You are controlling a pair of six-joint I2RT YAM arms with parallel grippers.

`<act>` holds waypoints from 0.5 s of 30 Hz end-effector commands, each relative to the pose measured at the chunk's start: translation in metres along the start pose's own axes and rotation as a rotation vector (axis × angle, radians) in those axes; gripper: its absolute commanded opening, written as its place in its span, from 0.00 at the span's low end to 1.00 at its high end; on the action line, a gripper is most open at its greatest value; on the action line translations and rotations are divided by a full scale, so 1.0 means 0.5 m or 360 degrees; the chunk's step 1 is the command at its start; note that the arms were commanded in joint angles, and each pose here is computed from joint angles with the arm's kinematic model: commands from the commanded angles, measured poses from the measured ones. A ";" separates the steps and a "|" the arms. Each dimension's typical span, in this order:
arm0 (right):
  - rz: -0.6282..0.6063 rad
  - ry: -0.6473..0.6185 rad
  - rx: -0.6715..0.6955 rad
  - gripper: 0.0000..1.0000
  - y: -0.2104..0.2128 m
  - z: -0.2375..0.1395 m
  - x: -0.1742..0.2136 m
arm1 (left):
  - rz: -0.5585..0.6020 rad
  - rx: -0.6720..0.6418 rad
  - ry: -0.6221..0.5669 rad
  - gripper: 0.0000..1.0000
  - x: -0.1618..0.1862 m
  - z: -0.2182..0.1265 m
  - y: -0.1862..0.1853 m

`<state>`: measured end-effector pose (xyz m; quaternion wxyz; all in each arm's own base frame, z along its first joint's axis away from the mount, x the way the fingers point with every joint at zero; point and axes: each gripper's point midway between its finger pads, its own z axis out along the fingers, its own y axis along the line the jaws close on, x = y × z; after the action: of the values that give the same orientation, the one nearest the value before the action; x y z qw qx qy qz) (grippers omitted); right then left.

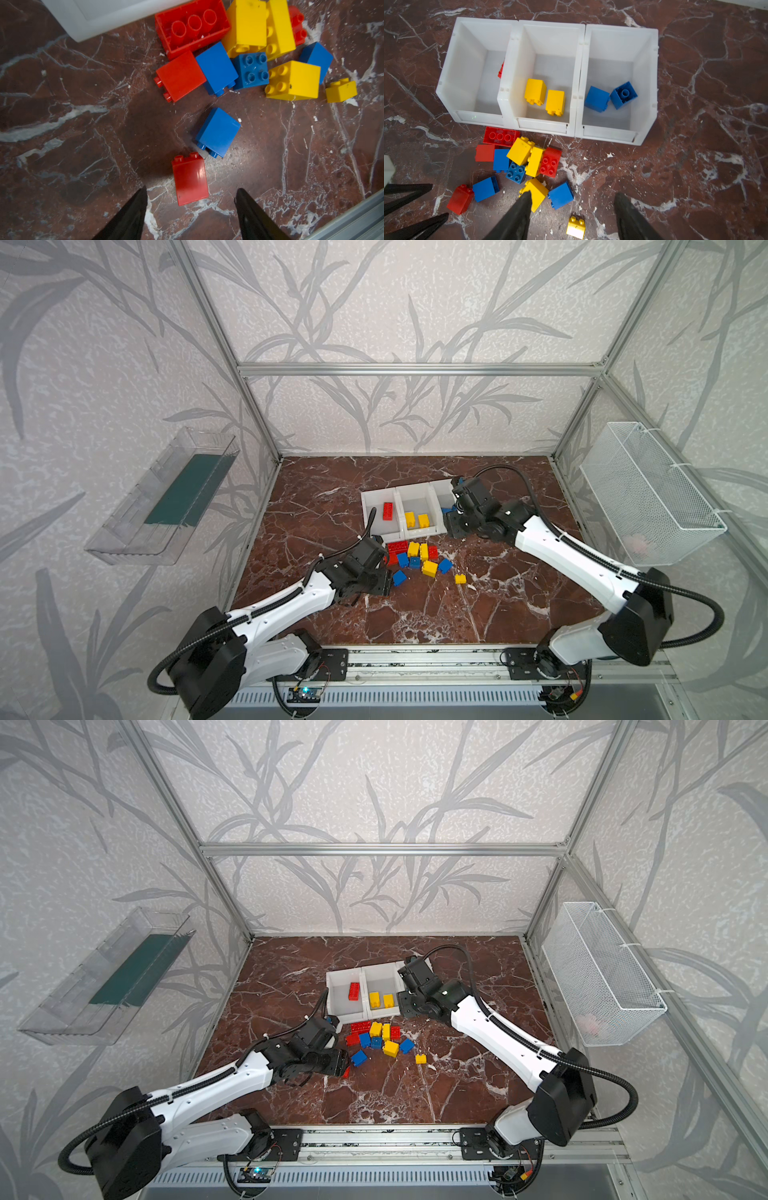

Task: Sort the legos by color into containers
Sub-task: 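Grasp a small red brick with the left gripper while the right arm withdraws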

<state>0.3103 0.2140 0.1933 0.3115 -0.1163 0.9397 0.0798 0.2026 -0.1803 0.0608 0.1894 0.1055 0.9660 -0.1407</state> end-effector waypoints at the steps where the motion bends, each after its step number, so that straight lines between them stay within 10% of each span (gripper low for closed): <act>1: 0.0100 -0.0033 0.0041 0.64 -0.017 -0.020 0.023 | 0.0036 -0.0045 0.0061 0.68 0.004 0.002 0.001; 15: 0.0209 -0.0007 0.0112 0.64 -0.064 -0.047 0.122 | 0.0099 -0.0073 0.0204 0.58 0.024 0.043 -0.013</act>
<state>0.2638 0.1753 0.1720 0.3080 -0.0585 0.9467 0.0733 0.1967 -0.1877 0.0360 0.1373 0.1311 0.9758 -0.1085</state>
